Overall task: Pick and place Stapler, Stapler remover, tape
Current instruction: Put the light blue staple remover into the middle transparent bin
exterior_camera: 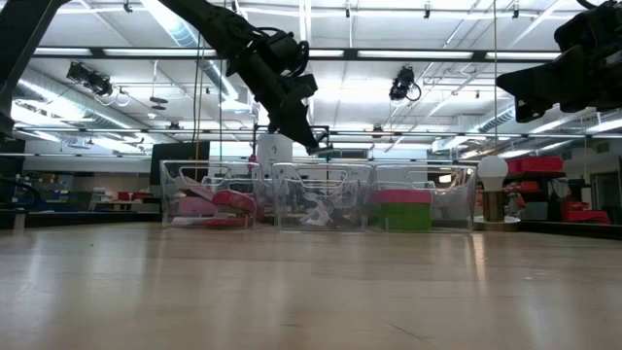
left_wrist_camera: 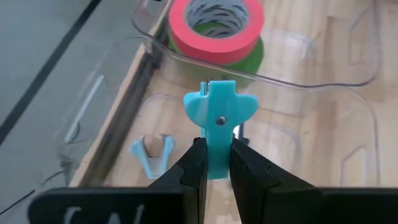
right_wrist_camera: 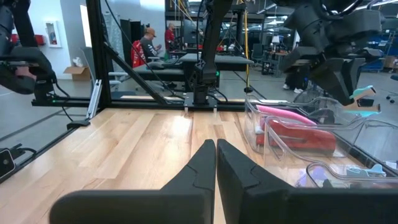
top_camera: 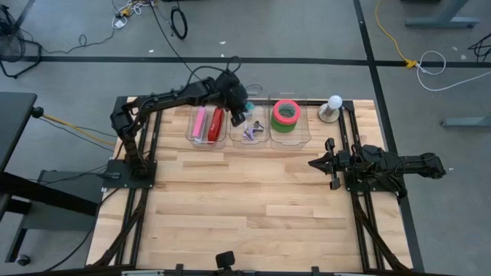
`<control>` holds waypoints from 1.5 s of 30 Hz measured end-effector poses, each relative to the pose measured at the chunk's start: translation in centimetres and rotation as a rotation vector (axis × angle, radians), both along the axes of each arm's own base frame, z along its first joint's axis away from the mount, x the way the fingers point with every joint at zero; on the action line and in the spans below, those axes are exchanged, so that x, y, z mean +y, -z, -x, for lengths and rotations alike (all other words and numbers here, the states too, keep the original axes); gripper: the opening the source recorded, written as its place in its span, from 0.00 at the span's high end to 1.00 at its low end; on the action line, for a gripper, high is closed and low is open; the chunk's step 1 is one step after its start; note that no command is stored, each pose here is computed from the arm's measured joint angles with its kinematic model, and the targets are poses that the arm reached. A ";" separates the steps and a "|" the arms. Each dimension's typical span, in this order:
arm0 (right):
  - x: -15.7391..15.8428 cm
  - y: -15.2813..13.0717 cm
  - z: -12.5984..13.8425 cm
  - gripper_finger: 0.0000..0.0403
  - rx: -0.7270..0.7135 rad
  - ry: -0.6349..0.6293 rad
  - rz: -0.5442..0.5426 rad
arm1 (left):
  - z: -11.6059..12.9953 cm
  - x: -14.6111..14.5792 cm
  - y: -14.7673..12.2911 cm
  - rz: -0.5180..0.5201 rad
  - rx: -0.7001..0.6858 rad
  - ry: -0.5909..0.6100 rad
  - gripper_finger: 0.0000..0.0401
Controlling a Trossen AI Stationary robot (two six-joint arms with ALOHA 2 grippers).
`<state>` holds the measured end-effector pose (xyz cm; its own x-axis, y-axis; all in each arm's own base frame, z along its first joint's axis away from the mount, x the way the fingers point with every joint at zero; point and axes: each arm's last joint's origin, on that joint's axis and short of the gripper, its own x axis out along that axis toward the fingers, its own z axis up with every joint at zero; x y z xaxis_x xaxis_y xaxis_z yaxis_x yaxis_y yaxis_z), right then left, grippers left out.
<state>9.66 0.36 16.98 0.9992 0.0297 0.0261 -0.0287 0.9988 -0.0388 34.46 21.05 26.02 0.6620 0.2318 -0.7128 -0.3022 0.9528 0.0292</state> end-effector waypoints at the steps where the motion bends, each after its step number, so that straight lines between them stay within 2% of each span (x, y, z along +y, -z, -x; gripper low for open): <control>1: 0.0 0.0 0.0 0.96 0.000 0.000 0.000 | 0.0 0.0 0.0 0.005 0.002 0.003 0.85; 12: 0.0 0.0 0.0 0.96 0.000 0.000 0.000 | 0.0 -0.1 0.9 0.032 0.039 0.005 0.85; 27: 0.0 0.0 0.0 0.96 0.000 0.000 0.000 | -1.6 0.6 7.8 0.186 0.193 -0.059 0.85; 40: 0.0 0.0 0.0 0.96 0.000 0.000 0.000 | -1.6 0.7 8.3 0.175 0.215 -0.075 0.85; 45: 0.0 0.0 0.0 0.96 0.000 0.000 0.000 | -1.8 0.5 8.3 0.170 0.209 -0.067 0.78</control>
